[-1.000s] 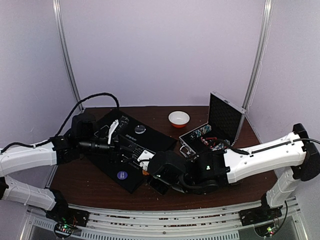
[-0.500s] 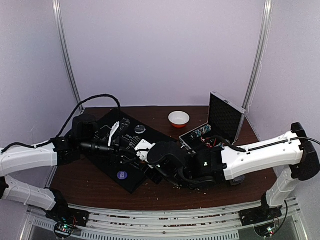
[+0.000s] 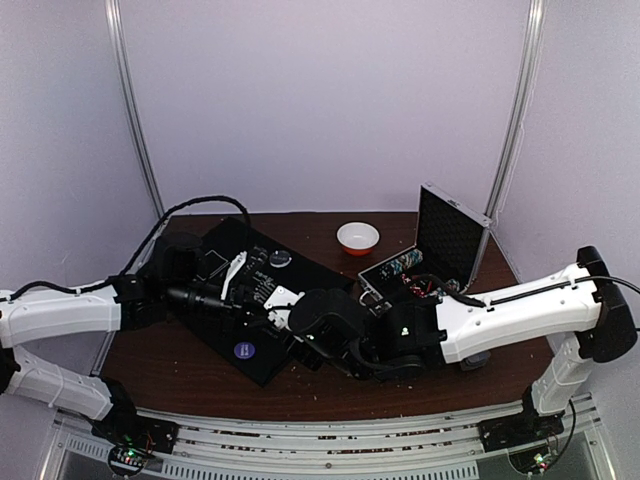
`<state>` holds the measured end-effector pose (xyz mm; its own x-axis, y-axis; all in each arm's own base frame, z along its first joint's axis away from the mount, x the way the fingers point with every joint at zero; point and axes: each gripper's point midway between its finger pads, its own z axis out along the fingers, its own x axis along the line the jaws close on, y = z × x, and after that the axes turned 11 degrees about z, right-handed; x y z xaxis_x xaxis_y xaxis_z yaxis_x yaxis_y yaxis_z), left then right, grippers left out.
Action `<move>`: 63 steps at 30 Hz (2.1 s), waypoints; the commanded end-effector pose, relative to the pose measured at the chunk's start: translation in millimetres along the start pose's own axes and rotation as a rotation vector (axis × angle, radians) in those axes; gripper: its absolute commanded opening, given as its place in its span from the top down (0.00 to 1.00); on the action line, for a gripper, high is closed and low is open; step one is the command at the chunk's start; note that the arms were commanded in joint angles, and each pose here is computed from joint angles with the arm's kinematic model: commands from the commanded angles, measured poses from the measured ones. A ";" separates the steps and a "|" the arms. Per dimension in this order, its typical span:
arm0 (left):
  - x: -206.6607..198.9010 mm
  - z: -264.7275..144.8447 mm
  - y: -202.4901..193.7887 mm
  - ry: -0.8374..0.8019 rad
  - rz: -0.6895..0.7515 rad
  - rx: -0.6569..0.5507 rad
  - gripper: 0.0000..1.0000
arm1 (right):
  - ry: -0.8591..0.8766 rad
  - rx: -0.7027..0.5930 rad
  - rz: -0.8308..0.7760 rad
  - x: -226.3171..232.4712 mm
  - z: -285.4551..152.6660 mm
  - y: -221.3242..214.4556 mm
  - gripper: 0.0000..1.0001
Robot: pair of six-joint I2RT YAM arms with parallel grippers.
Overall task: Distribute texas hold em gaming equipment
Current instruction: Pass from the right arm to the left, then place the big blind button on the poker table mat, then pick up the pile of poker chips from the chip case.
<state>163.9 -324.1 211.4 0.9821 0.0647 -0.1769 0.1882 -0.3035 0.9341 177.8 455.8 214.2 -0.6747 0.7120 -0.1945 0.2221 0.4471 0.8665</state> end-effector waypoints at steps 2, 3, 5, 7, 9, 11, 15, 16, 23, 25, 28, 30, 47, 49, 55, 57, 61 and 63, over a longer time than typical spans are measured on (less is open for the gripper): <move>3.1 -2.9 18.4 0.046 0.038 -0.041 1.00 | -0.052 -0.038 0.021 -10.3 1.4 13.2 0.60; 11.6 -5.8 21.1 0.098 0.023 -0.045 1.00 | -0.063 -0.036 0.022 -12.9 0.7 12.6 0.57; 36.6 -15.5 20.8 0.215 -0.036 -0.045 1.00 | -0.085 -0.036 0.030 -20.6 -0.8 11.9 0.50; 71.9 -34.2 12.3 0.338 -0.141 -0.037 1.00 | -0.097 -0.036 0.046 -27.8 -2.1 10.6 0.44; 115.9 -65.0 -12.1 0.482 -0.316 -0.024 1.00 | -0.105 -0.038 0.068 -35.2 -3.5 10.1 0.40; 157.4 -105.0 -51.4 0.633 -0.503 0.004 1.00 | -0.110 -0.038 0.096 -42.9 -4.7 10.0 0.38; 204.1 -179.4 -112.1 0.825 -0.788 -0.082 1.00 | -0.108 -0.024 0.143 -54.2 -6.5 2.7 0.36; 211.1 -192.3 -118.6 0.853 -0.830 -0.129 1.00 | -0.108 -0.019 0.151 -56.8 -6.5 -0.6 0.36; 247.1 -247.1 -172.9 1.036 -1.072 -0.244 1.00 | -0.124 0.009 0.176 -67.3 -7.9 -14.6 0.36; 249.9 -258.7 -189.7 1.073 -1.134 -0.275 1.00 | -0.129 0.014 0.174 -68.9 -9.4 -18.1 0.36; 251.7 -258.8 -207.4 1.074 -1.196 -0.272 1.00 | -0.140 0.009 0.173 -73.4 -12.3 -19.3 0.36; 254.7 -259.4 -212.9 1.084 -1.215 -0.261 1.00 | -0.146 0.003 0.177 -76.7 -14.1 -17.8 0.36; 267.5 -294.8 -218.9 1.270 -1.185 -0.100 0.33 | -0.164 0.007 0.213 -88.8 -17.8 -18.9 0.30; 268.8 -303.2 -214.3 1.302 -1.159 -0.066 0.23 | -0.173 0.016 0.227 -93.9 -18.7 -18.4 0.29; 263.3 -335.0 -172.2 1.427 -1.019 -0.067 0.06 | -0.238 0.129 0.333 -139.5 -23.1 -33.1 0.20; 258.8 -343.3 -145.4 1.474 -0.927 -0.088 0.02 | -0.264 0.208 0.387 -162.9 -26.2 -50.0 0.17; 253.6 -328.8 -73.6 1.521 -0.646 -0.054 0.02 | -0.320 0.302 0.501 -206.1 -36.1 -78.8 0.13; 252.7 -294.9 -30.9 1.450 -0.464 -0.010 0.02 | -0.313 0.334 0.538 -219.1 -38.7 -87.0 0.13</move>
<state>388.8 32.8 165.6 -0.1955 0.9591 -0.2046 0.5671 0.2808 0.7743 284.4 275.3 212.7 -0.2427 0.9700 0.0137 0.5953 0.1378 0.7916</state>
